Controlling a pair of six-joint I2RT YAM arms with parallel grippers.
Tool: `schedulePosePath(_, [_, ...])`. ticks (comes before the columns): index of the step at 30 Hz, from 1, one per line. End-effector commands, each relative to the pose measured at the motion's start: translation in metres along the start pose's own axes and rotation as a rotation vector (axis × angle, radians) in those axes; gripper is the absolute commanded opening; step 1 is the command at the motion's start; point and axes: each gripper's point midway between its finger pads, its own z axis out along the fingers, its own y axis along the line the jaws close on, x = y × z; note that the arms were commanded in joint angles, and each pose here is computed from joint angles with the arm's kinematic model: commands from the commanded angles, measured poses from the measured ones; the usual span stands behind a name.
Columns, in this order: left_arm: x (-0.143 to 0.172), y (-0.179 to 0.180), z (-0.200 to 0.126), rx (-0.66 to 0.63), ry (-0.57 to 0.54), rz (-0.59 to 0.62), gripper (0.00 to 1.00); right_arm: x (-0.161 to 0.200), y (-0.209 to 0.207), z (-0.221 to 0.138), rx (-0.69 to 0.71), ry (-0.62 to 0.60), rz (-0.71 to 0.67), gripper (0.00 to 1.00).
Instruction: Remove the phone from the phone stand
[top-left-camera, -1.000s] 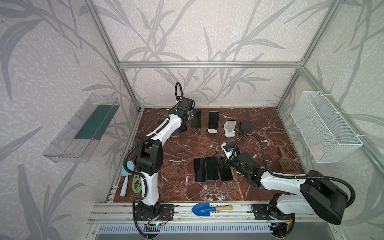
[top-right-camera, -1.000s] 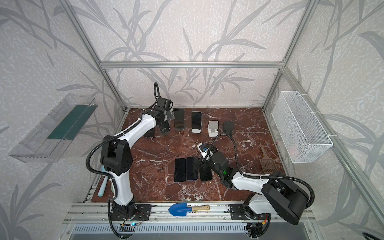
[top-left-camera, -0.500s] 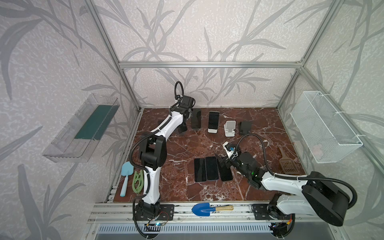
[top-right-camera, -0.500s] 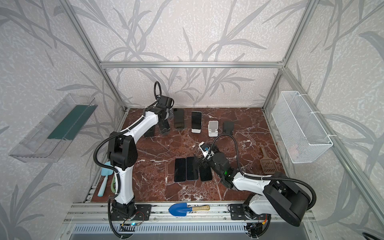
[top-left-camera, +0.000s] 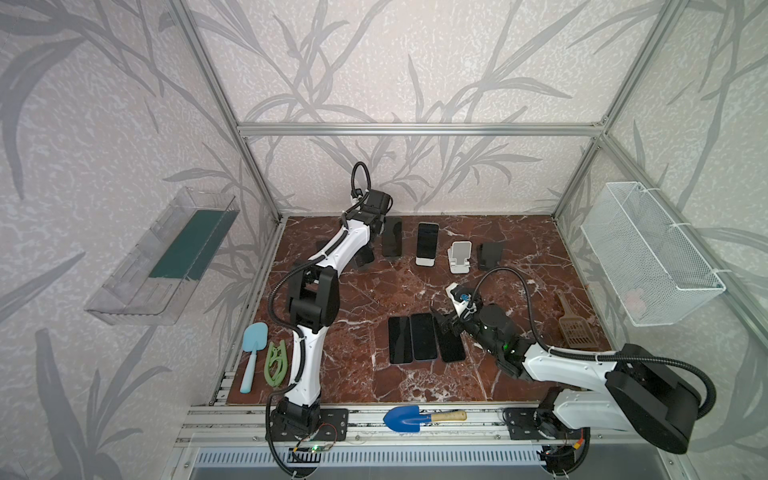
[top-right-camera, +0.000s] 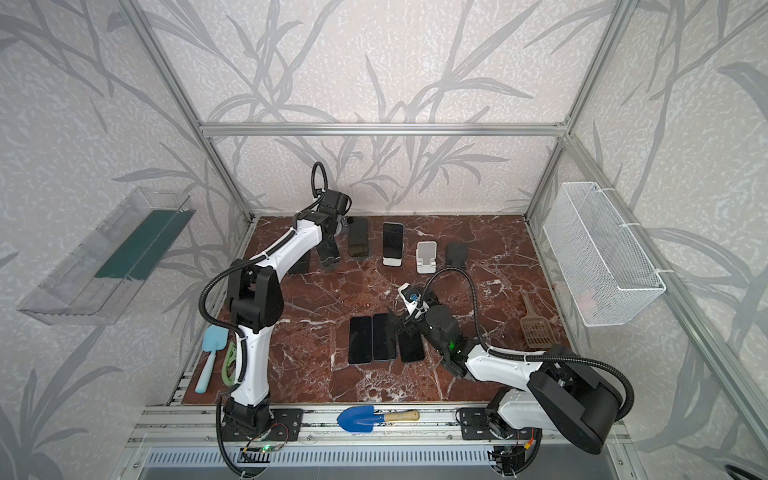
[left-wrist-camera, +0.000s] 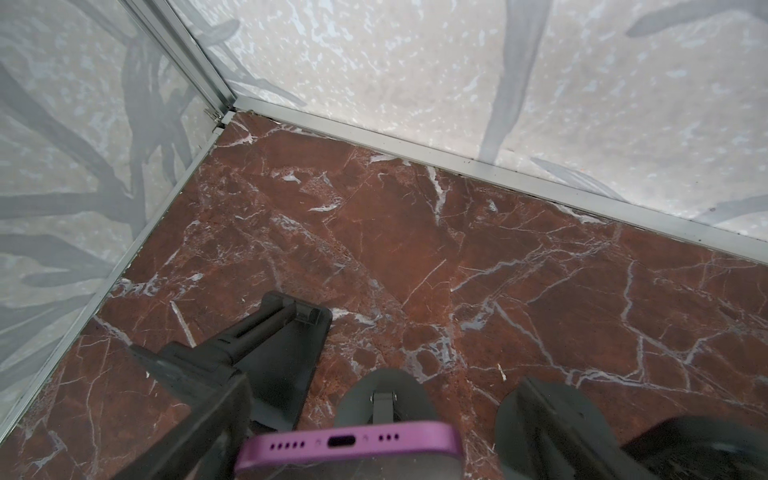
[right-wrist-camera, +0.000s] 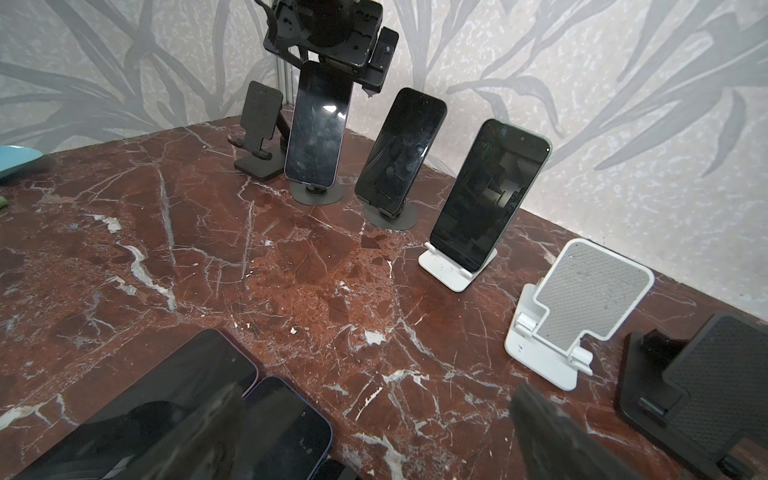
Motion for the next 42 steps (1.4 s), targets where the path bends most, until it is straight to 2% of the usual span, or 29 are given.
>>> schedulePosePath(1, [0.001, 0.010, 0.004, -0.071, 0.000, -0.006, 0.99, -0.013, -0.003, -0.002, 0.019, -0.036, 0.017, 0.99])
schedulePosePath(17, [0.011, 0.013, 0.017, -0.101, 0.018, 0.009, 0.92, -0.010, -0.003, 0.001, 0.020, -0.020, 0.023, 0.99])
schedulePosePath(30, [0.019, 0.016, 0.029, -0.122, 0.030, 0.011, 0.91, -0.010, -0.004, 0.002, 0.031, -0.021, 0.033, 0.99])
schedulePosePath(42, [0.026, 0.015, 0.036, -0.114, 0.049, 0.014, 0.78, -0.013, -0.006, -0.001, 0.038, -0.034, 0.045, 0.99])
